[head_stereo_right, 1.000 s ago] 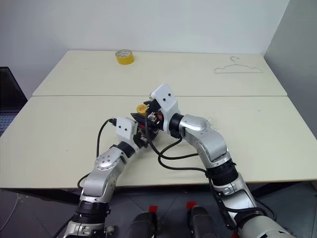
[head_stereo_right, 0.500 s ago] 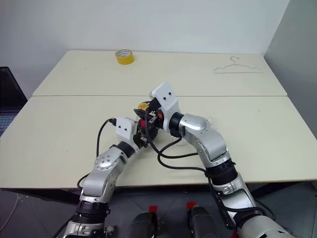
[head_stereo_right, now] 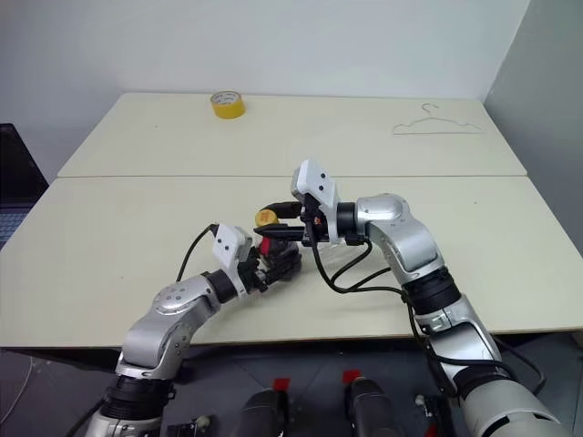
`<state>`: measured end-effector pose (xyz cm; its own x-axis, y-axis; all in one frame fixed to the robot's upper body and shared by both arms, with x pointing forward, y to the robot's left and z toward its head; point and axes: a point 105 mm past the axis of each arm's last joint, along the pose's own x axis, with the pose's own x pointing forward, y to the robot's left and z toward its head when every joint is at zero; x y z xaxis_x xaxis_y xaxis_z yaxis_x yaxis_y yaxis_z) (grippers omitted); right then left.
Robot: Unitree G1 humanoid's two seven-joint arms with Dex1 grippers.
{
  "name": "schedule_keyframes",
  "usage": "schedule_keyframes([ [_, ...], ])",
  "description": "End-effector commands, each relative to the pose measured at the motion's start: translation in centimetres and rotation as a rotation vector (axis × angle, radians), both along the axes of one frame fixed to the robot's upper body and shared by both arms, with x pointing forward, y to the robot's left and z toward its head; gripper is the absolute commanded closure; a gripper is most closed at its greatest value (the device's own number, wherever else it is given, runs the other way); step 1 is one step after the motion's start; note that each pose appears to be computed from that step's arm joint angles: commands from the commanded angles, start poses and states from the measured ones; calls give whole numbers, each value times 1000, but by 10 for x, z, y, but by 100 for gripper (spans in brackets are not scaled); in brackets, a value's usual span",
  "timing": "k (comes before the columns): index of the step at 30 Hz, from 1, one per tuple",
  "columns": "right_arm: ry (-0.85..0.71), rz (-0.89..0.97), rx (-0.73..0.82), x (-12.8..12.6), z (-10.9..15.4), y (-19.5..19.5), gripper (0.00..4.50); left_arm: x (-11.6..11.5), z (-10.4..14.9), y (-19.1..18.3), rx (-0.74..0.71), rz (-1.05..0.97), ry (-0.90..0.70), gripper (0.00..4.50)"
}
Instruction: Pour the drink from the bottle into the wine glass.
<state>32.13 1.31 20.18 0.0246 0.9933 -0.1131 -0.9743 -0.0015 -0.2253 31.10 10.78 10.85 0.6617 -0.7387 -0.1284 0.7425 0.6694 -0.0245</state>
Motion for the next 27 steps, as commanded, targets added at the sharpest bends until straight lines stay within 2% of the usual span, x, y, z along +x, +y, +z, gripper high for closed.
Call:
schedule_keyframes([
  [1,-27,115,-33,-8,-5,0,314,-17,34,-14,-54,-144,-86,152],
  [6,-53,161,-23,-11,-5,-1,314,-20,34,-10,-39,-157,-76,152],
  [10,-53,121,7,-8,1,-1,314,-18,33,-8,-29,-144,-81,152],
  [19,-16,87,62,-17,13,-5,7,-5,33,-3,-7,-81,-119,152],
  [27,-23,-39,105,-13,26,-10,3,16,35,8,18,79,-192,152],
])
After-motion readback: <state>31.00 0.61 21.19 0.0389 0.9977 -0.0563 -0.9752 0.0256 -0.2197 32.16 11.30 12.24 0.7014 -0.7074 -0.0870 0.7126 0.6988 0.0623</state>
